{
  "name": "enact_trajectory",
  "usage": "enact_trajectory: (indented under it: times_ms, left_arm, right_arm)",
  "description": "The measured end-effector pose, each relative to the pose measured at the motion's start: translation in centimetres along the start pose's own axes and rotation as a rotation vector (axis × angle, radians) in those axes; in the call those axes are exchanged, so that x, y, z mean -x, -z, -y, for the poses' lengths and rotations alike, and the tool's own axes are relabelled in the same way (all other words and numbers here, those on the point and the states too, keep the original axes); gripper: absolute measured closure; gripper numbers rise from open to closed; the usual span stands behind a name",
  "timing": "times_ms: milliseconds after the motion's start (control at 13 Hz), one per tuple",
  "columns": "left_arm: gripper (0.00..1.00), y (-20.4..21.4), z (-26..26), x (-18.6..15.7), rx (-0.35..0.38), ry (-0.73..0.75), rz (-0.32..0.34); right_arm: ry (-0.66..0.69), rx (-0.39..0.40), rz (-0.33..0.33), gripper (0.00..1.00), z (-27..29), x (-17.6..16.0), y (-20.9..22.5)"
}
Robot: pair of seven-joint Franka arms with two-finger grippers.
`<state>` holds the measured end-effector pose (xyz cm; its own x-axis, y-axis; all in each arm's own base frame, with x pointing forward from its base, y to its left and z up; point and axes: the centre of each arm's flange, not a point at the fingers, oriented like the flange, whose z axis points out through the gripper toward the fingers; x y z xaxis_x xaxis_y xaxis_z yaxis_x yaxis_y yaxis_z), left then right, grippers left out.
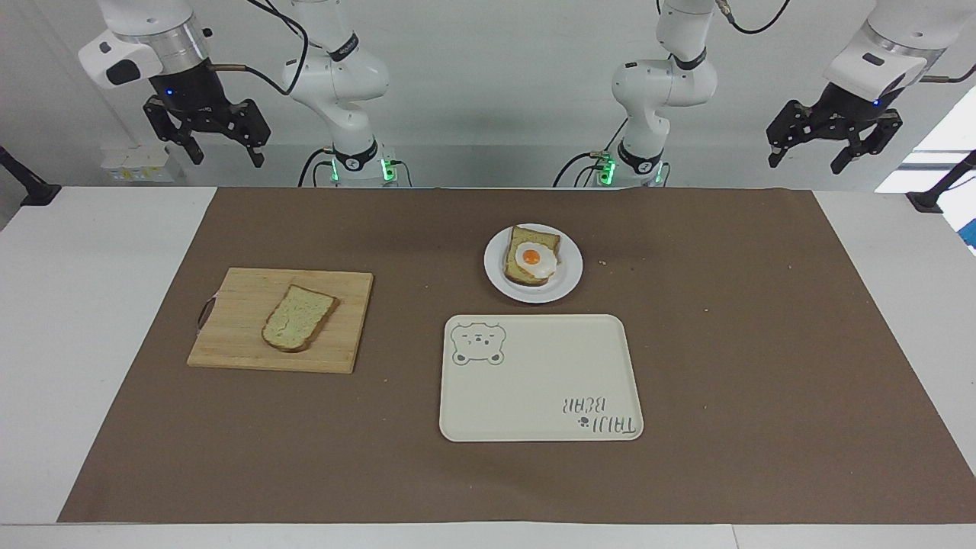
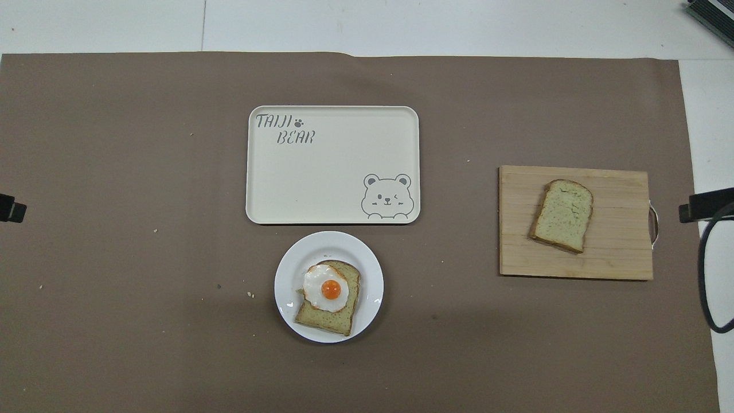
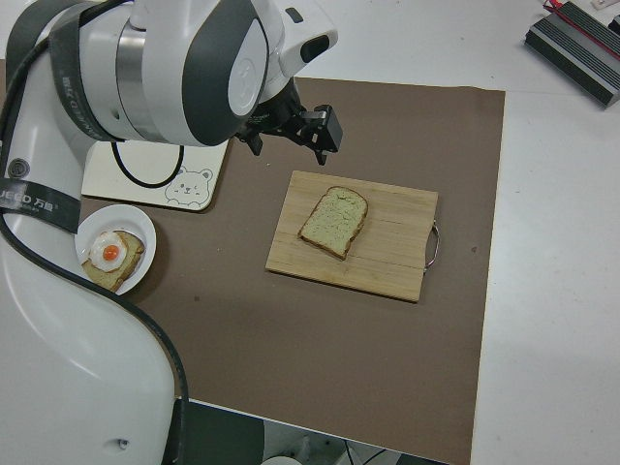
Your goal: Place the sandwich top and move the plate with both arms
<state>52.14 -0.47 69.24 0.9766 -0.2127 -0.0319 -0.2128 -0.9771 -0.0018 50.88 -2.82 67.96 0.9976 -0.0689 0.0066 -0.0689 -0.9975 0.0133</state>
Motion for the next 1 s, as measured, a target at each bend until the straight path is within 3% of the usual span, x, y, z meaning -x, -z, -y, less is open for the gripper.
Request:
enact_trajectory:
  times_ms: [462,1000]
  left_arm:
    - [0.00,0.0,0.0,0.0,0.000,0.000,0.000]
    - [0.00,0.0,0.0,0.0,0.000,0.000,0.000]
  right_arm:
    - [0.000,-0.001,-0.002,0.00,0.0,0.1,-0.6]
    - [0.001,-0.002,-0.036,0.00,0.0,-1.5,-4.6]
